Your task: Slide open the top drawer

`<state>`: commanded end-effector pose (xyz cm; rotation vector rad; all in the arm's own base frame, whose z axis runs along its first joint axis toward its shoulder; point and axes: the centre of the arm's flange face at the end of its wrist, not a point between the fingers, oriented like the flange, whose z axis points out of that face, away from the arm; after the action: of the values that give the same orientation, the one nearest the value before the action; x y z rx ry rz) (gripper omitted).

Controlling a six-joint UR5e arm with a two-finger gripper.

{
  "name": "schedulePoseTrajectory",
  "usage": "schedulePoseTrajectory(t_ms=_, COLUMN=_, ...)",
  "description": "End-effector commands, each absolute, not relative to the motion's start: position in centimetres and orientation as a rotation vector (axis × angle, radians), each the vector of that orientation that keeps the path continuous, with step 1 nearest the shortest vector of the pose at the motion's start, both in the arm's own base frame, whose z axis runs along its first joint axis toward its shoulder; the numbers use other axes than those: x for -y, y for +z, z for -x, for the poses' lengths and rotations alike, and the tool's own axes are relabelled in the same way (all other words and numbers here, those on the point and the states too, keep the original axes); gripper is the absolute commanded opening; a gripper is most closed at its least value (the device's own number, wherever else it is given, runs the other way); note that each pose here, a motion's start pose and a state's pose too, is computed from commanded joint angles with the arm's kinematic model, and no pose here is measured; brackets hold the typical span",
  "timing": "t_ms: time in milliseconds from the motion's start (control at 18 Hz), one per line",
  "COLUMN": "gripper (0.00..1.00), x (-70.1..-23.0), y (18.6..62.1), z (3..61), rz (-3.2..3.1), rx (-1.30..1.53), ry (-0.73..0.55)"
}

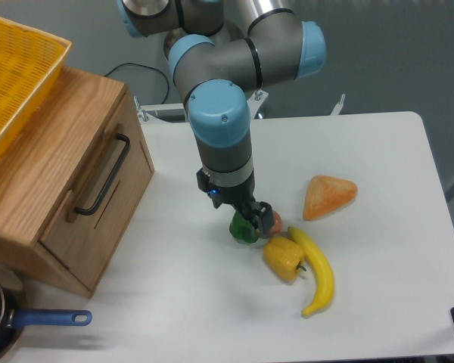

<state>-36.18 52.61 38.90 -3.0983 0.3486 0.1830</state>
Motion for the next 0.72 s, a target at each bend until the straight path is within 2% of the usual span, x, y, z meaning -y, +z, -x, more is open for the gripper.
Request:
schedulePoseTrajectory(t_ms=222, gripper=1.0, x=-52.4, y=39.0, z=36.5, rz=3.088, rx=-0.344, ry=0.172)
schedulePoseTrajectory(t_ms=444, gripper=1.0, x=-51.8, y=38.8, z=37.8, rz=3.007, rx=-0.277, ry=0.059)
schedulePoseTrajectory(t_ms=722, gripper=1.0, x=-51.7, y=38.8, z=37.9, rz=3.009, rx=-0.279, ry=0.062)
